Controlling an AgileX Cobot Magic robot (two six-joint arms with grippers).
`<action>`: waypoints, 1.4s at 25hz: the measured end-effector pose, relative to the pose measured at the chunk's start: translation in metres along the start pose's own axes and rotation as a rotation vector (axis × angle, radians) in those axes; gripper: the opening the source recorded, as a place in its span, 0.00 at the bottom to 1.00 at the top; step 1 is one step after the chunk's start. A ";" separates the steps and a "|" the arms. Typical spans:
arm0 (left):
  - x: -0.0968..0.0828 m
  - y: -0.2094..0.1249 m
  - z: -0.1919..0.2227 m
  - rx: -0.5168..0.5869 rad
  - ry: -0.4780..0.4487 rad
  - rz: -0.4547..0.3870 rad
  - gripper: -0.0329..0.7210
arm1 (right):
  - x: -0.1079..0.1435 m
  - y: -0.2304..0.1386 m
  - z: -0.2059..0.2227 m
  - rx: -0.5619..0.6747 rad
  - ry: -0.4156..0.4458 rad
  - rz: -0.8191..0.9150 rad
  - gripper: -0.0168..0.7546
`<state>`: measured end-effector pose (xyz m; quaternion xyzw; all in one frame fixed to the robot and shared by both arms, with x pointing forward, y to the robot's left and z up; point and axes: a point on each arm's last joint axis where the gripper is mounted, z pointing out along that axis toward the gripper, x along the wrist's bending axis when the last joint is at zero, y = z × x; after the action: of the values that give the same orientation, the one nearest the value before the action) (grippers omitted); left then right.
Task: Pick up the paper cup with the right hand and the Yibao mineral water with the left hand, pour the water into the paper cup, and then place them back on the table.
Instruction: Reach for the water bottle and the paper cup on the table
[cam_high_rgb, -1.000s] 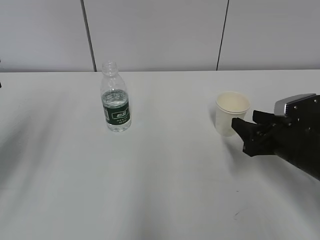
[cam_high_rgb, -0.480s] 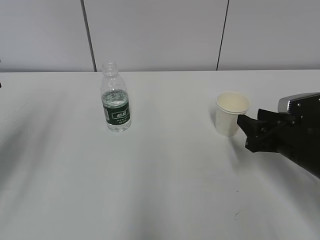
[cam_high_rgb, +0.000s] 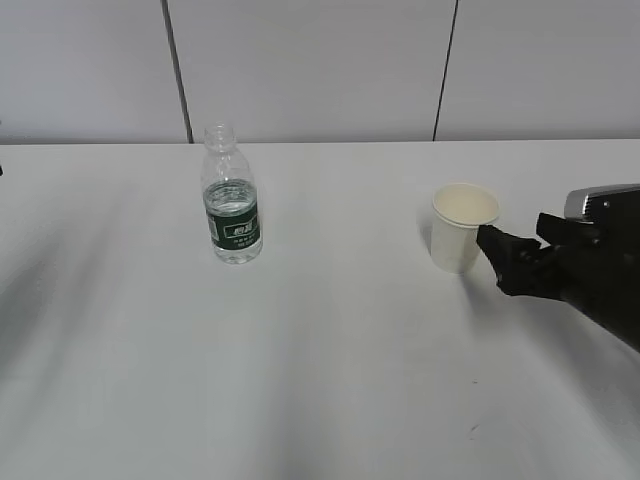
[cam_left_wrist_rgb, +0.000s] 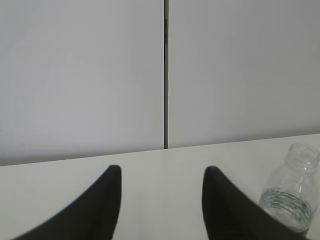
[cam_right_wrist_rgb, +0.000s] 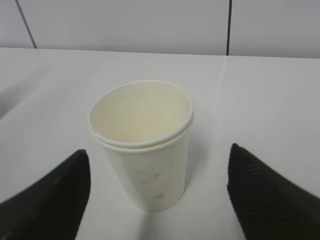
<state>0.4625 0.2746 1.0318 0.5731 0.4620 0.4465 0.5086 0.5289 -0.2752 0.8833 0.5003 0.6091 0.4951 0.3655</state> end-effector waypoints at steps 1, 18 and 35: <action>0.000 0.000 0.000 0.000 0.000 0.000 0.49 | 0.000 -0.001 0.000 0.004 0.002 0.000 0.89; 0.000 0.000 0.000 0.000 0.000 0.000 0.45 | -0.002 -0.030 0.030 0.069 0.049 -0.005 0.89; 0.000 0.000 0.000 0.000 0.000 0.000 0.42 | -0.006 -0.031 0.063 0.024 0.097 0.021 0.89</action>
<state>0.4625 0.2746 1.0318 0.5731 0.4620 0.4465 0.5086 0.5816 -0.2663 0.8381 0.4865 0.6268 0.5150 0.3244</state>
